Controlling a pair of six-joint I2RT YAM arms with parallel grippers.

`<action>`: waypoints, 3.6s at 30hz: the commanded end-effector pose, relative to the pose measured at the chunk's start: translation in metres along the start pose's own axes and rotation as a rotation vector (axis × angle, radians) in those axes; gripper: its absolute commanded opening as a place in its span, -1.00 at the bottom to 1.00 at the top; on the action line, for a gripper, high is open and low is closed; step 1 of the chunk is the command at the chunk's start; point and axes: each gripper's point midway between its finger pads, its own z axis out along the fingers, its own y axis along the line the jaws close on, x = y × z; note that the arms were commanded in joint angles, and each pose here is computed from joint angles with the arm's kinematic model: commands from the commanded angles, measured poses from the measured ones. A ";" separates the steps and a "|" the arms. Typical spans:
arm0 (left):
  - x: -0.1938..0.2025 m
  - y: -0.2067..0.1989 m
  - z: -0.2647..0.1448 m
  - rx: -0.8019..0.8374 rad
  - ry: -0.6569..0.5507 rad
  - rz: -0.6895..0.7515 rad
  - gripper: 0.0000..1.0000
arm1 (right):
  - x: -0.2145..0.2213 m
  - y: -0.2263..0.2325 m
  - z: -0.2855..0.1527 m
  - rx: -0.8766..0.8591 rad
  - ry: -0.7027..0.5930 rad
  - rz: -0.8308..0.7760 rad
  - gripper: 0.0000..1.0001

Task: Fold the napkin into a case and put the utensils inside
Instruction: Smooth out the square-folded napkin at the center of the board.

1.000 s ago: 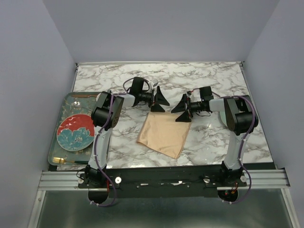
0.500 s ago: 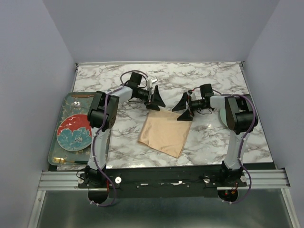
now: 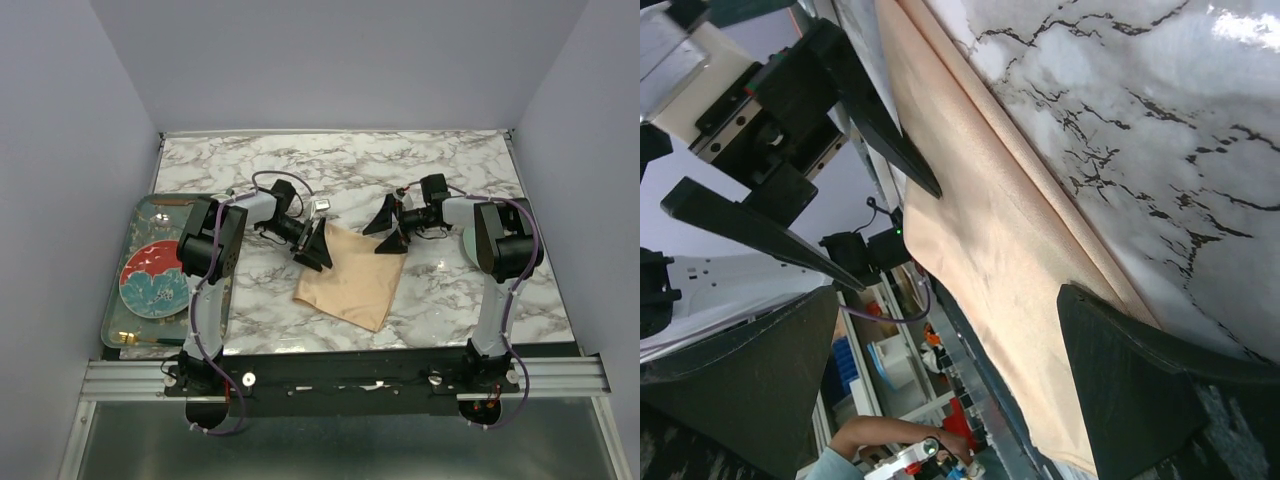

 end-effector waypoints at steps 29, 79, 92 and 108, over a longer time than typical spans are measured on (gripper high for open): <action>0.059 -0.047 0.018 0.168 0.113 -0.119 0.97 | -0.011 -0.042 -0.002 0.188 -0.038 -0.055 1.00; 0.083 -0.015 0.023 0.099 0.153 -0.058 0.97 | -0.013 -0.056 -0.004 0.260 -0.032 -0.092 1.00; 0.066 -0.044 0.016 0.077 0.115 0.028 0.97 | -0.012 -0.039 -0.008 0.218 -0.036 -0.120 1.00; 0.068 -0.016 0.018 0.052 0.134 -0.006 0.97 | -0.003 -0.027 -0.008 0.150 -0.002 -0.151 1.00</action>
